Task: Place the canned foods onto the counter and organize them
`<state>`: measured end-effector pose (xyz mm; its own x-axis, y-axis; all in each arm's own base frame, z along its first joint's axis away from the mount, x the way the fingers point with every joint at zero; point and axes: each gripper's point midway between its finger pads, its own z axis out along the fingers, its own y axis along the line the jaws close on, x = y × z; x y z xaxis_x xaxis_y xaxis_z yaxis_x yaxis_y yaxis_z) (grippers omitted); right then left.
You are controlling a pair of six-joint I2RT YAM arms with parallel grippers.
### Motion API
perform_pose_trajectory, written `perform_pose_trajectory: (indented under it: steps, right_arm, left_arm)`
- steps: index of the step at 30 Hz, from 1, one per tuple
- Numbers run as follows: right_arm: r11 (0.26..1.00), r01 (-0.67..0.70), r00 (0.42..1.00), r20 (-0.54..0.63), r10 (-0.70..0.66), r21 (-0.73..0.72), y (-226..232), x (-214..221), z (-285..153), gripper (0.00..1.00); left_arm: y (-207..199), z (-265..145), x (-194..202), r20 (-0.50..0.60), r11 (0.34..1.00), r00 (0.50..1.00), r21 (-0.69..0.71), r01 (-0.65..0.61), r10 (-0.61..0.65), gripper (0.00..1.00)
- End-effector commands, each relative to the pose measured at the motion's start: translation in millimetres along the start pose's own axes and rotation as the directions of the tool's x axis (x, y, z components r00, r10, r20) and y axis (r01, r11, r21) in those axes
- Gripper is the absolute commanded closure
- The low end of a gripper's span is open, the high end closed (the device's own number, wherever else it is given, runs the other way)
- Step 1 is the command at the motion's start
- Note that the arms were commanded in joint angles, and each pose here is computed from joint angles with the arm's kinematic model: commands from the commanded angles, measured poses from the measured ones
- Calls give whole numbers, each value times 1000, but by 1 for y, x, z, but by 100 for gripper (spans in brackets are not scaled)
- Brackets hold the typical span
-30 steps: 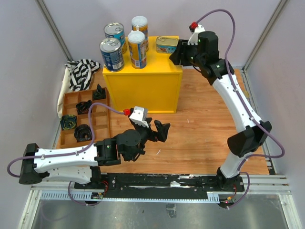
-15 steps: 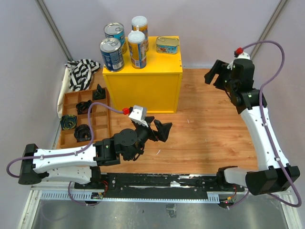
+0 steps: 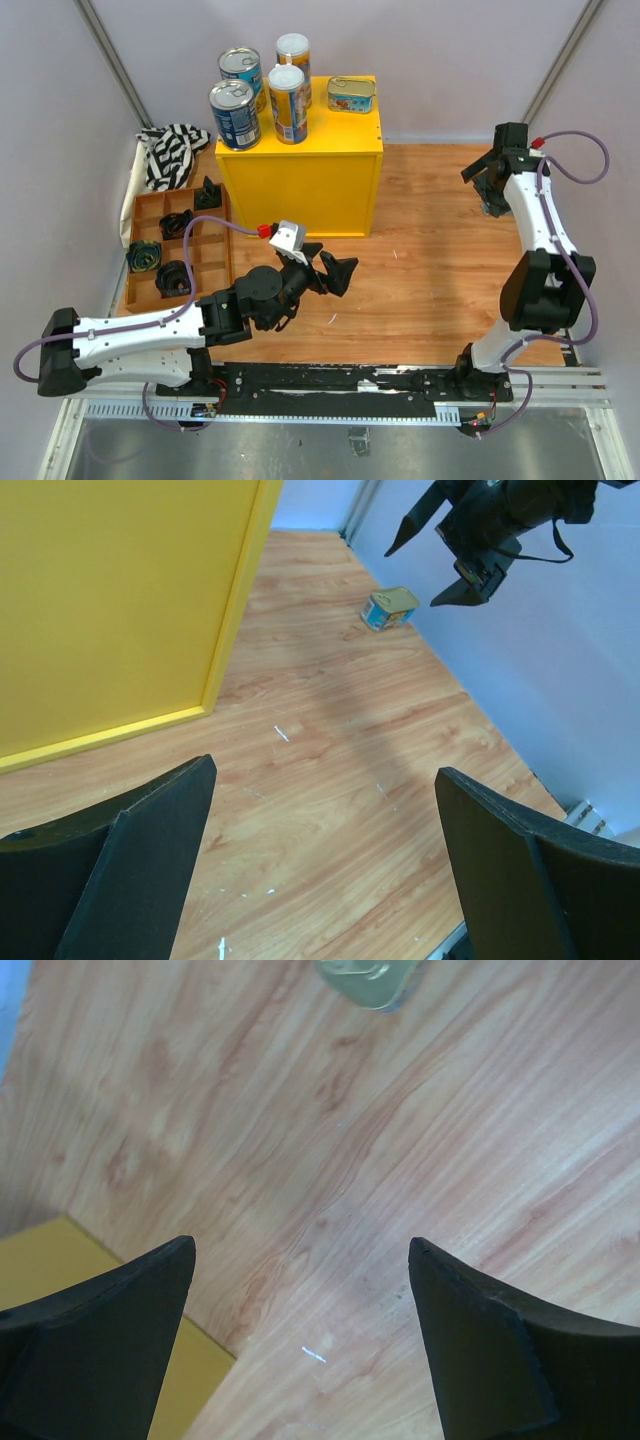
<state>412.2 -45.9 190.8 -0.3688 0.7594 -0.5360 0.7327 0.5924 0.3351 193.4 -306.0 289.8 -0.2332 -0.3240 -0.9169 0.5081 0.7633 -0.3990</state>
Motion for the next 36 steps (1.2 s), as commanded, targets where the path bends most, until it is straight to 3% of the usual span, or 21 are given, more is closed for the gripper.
perform_pose_trajectory:
  steps: [1, 15, 36]
  right_arm:
    - [969, -141, 990, 14, 141, 205, -34, -14, 22, 11]
    - [910, -192, 980, 34, 194, 367, -55, -30, 94, 4]
    - [894, -214, 977, 110, 185, 395, -57, -55, 169, 2]
  left_arm:
    - [-4, 3, -7, 21, 996, 999, 85, 25, -27, 4]
    - [8, 23, 12, -9, 987, 1000, 162, 5, -3, 3]
    - [37, 50, 43, -79, 986, 997, 164, 11, 2, 3]
